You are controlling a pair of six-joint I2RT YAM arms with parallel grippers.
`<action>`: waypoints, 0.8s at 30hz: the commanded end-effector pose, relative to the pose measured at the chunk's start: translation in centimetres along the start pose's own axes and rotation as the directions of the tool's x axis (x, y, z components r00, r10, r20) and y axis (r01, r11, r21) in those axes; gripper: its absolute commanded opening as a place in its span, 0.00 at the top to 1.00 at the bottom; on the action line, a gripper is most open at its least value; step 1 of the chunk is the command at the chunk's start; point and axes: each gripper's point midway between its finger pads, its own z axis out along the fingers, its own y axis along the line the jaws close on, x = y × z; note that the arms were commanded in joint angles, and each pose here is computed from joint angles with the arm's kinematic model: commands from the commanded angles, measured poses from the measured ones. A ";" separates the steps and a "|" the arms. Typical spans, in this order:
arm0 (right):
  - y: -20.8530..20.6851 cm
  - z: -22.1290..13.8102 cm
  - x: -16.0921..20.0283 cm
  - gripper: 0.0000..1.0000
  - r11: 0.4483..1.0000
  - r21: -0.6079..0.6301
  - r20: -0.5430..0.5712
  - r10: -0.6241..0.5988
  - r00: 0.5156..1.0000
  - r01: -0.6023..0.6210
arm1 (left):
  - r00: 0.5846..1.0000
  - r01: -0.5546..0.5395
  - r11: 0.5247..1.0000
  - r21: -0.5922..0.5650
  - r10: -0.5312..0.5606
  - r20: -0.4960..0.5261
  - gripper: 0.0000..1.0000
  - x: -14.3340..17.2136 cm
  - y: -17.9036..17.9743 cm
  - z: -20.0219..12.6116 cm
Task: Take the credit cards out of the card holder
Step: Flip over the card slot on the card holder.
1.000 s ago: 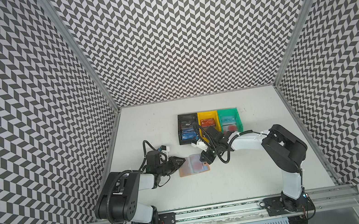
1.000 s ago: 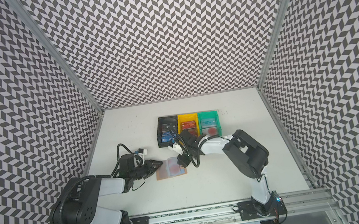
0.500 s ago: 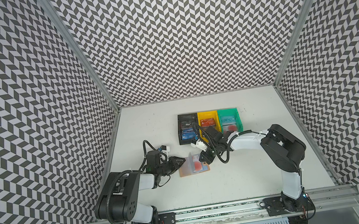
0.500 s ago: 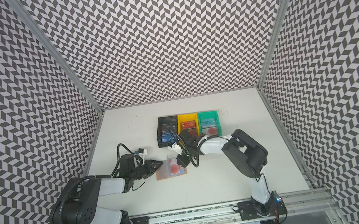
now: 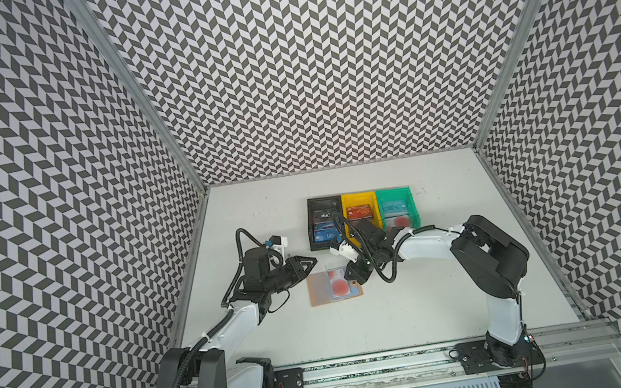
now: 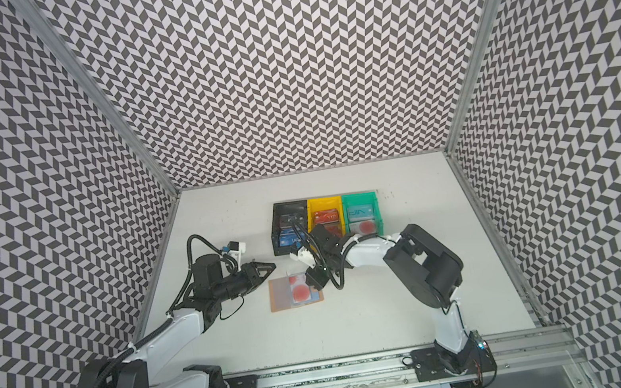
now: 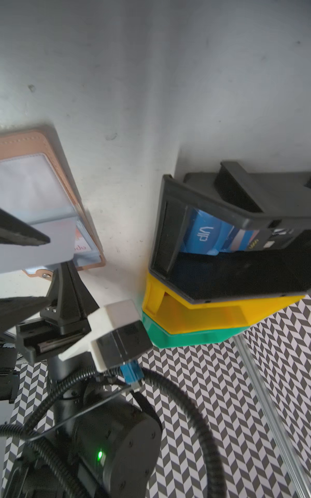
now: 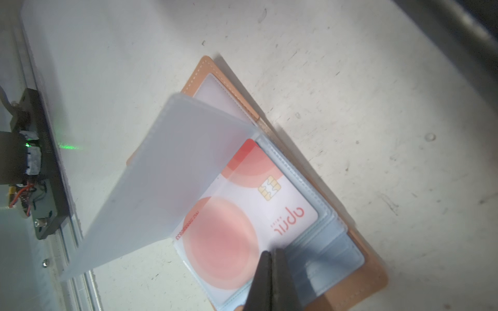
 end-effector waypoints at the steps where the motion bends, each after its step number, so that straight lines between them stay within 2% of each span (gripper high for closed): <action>1: 0.3 1.4 2.2 1.00 0.999 -0.013 -0.090 0.033 0.995 -0.034 | 0.997 0.059 0.998 -0.027 -0.060 -0.052 0.66 1.8 1.4 0.0; 6: 2.0 0.1 -0.5 1.00 0.999 -0.046 -0.046 0.008 0.999 -0.010 | 0.992 0.109 0.994 -0.018 -0.110 -0.056 0.66 3.2 2.6 -0.4; 11: 3.6 0.5 -2.0 1.00 0.995 -0.100 -0.031 -0.004 1.000 0.001 | 0.996 0.079 0.997 -0.018 -0.079 -0.027 0.66 2.0 1.9 -1.2; 17: 4.5 1.5 -2.2 1.00 0.992 -0.129 -0.036 -0.007 0.999 0.002 | 0.998 0.069 0.997 -0.020 -0.069 -0.007 0.66 1.5 1.7 -2.0; 24: 7.9 1.1 -4.1 1.00 0.957 -0.287 0.030 -0.028 0.999 0.036 | 0.997 0.076 0.995 0.067 -0.075 -0.021 0.66 1.5 0.3 -2.2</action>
